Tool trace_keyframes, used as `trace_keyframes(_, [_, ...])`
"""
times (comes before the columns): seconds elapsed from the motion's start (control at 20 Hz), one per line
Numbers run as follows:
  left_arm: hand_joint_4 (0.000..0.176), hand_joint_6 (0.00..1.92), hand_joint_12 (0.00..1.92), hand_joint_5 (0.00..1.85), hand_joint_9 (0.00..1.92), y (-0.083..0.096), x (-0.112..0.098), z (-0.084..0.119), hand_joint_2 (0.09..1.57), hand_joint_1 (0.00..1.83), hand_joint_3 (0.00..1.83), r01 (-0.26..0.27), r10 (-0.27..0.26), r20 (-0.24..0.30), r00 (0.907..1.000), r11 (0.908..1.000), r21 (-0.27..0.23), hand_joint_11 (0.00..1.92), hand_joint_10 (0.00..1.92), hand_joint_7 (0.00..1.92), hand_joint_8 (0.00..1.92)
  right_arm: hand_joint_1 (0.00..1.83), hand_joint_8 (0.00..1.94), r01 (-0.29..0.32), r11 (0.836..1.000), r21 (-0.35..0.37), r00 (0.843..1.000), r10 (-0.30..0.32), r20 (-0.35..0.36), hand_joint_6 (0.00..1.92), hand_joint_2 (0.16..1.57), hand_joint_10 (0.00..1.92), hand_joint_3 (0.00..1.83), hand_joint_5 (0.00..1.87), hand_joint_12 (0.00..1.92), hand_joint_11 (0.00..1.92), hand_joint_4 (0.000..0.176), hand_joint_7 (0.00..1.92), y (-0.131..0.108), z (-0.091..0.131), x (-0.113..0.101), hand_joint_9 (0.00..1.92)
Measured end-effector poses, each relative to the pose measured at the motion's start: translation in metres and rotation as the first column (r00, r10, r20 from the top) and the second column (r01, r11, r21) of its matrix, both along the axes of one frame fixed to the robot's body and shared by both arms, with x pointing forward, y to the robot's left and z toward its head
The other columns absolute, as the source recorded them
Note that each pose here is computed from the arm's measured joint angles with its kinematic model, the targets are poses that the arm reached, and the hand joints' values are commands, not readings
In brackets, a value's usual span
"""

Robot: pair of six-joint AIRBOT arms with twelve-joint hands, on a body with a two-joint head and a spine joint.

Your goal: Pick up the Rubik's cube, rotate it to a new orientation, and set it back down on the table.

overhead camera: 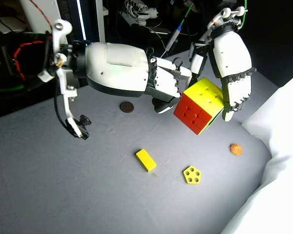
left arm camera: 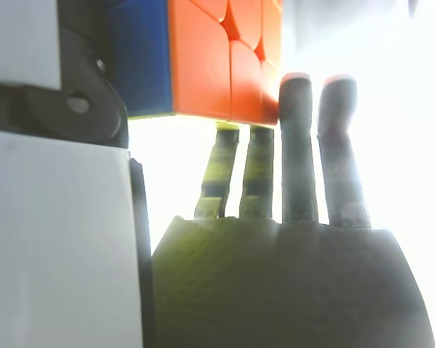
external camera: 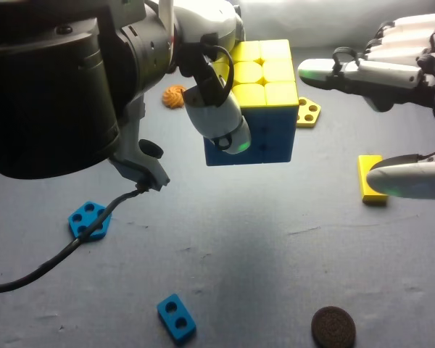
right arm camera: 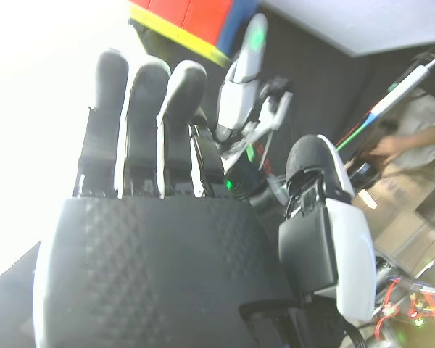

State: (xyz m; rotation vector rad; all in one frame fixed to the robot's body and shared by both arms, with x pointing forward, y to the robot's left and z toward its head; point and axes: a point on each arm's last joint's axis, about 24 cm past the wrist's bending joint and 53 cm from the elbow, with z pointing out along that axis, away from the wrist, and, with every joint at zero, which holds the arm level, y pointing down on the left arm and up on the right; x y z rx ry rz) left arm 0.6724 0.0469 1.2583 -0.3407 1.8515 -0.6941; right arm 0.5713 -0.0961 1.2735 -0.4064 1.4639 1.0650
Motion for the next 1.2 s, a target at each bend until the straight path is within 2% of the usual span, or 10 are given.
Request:
trace_keyframes(0.05, [0.013, 1.62, 1.92, 0.55, 0.31, 0.001, 0.0, 0.0, 1.37, 1.05, 0.0, -0.002, 0.002, 0.0, 1.0, 1.0, 0.003, 0.27, 1.91, 0.53, 1.78, 0.0, 1.73, 0.001, 1.0, 0.001, 1.0, -0.001, -0.011, 0.0, 1.26, 1.92, 0.0, 0.07, 1.92, 0.37, 0.0, 0.34, 0.004, -0.002, 0.002, 0.37])
trace_keyframes(0.1, [0.003, 1.61, 1.92, 0.57, 0.3, 0.001, 0.0, 0.0, 1.38, 1.05, 0.0, -0.003, 0.003, 0.0, 1.0, 1.0, 0.004, 0.28, 1.92, 0.5, 1.81, 0.0, 1.74, 0.007, 1.0, 0.003, 1.0, -0.007, -0.018, 0.01, 1.26, 1.92, 0.0, 0.08, 1.92, 0.37, 0.0, 0.32, 0.005, -0.003, 0.004, 0.37])
trace_keyframes(0.25, [0.007, 1.65, 1.92, 0.53, 0.31, 0.0, 0.0, 0.005, 1.39, 1.03, 0.01, -0.003, 0.003, 0.008, 1.0, 1.0, 0.0, 0.28, 1.91, 0.49, 1.84, 0.0, 1.71, 0.027, 1.0, -0.001, 1.0, -0.027, 0.005, 0.0, 1.27, 1.92, 0.0, 0.07, 1.92, 0.37, 0.0, 0.3, 0.017, -0.002, 0.011, 0.36])
trace_keyframes(0.45, [0.014, 1.65, 1.92, 0.53, 0.32, 0.001, 0.0, 0.004, 1.39, 1.04, 0.0, -0.003, 0.003, 0.006, 1.0, 1.0, 0.004, 0.27, 1.89, 0.51, 1.8, 0.0, 1.67, 0.021, 1.0, -0.019, 1.0, -0.021, -0.019, 0.0, 1.27, 1.92, 0.0, 0.06, 1.92, 0.4, 0.0, 0.32, 0.027, -0.011, 0.012, 0.35])
trace_keyframes(0.5, [0.011, 1.64, 1.92, 0.53, 0.32, 0.0, 0.0, 0.004, 1.38, 1.05, 0.0, -0.002, 0.002, 0.007, 1.0, 1.0, 0.004, 0.27, 1.88, 0.53, 1.79, 0.0, 1.68, 0.029, 0.999, -0.038, 0.999, -0.03, -0.031, 0.0, 1.27, 1.92, 0.0, 0.06, 1.92, 0.35, 0.0, 0.31, 0.029, -0.017, 0.014, 0.34])
trace_keyframes(0.65, [0.022, 1.67, 1.92, 0.52, 0.32, 0.0, -0.001, 0.004, 1.39, 1.04, 0.0, -0.002, 0.002, 0.005, 1.0, 1.0, 0.004, 0.28, 1.88, 0.51, 1.78, 0.0, 1.7, 0.05, 0.997, -0.053, 0.998, -0.052, -0.039, 0.0, 1.27, 1.92, 0.0, 0.05, 1.92, 0.35, 0.0, 0.31, 0.029, -0.021, 0.019, 0.36])
trace_keyframes(0.7, [0.012, 1.66, 1.92, 0.52, 0.31, 0.0, -0.001, 0.003, 1.39, 1.03, 0.0, -0.003, 0.003, 0.004, 1.0, 1.0, 0.004, 0.27, 1.91, 0.5, 1.82, 0.0, 1.65, 0.052, 0.997, -0.05, 0.998, -0.055, -0.043, 0.0, 1.27, 1.92, 0.0, 0.05, 1.92, 0.32, 0.0, 0.33, 0.029, -0.02, 0.019, 0.35])
trace_keyframes(0.8, [0.008, 1.63, 1.92, 0.54, 0.31, 0.0, -0.001, 0.003, 1.39, 1.04, 0.0, -0.001, 0.001, 0.004, 1.0, 1.0, 0.004, 0.27, 1.91, 0.5, 1.82, 0.0, 1.7, 0.052, 0.997, -0.055, 0.998, -0.055, -0.041, 0.0, 1.26, 1.92, 0.0, 0.05, 1.92, 0.24, 0.0, 0.3, 0.029, -0.021, 0.019, 0.3])
trace_keyframes(0.9, [0.0, 1.58, 1.92, 0.59, 0.33, 0.0, -0.001, 0.003, 1.37, 1.06, 0.0, -0.001, 0.001, 0.004, 1.0, 1.0, 0.005, 0.3, 1.9, 0.5, 1.81, 0.0, 1.72, 0.055, 0.997, -0.062, 0.998, -0.057, -0.036, 0.0, 1.27, 1.92, 0.0, 0.05, 1.92, 0.28, 0.0, 0.31, 0.029, -0.022, 0.02, 0.33])
trace_keyframes(1.2, [0.002, 1.6, 1.92, 0.56, 0.31, 0.0, -0.001, 0.003, 1.38, 1.05, 0.0, -0.002, 0.002, 0.004, 1.0, 1.0, 0.006, 0.27, 1.88, 0.51, 1.81, 0.0, 1.72, 0.061, 0.996, -0.069, 0.997, -0.064, -0.047, 0.0, 1.26, 1.92, 0.0, 0.04, 1.92, 0.26, 0.0, 0.3, 0.027, -0.026, 0.021, 0.32])
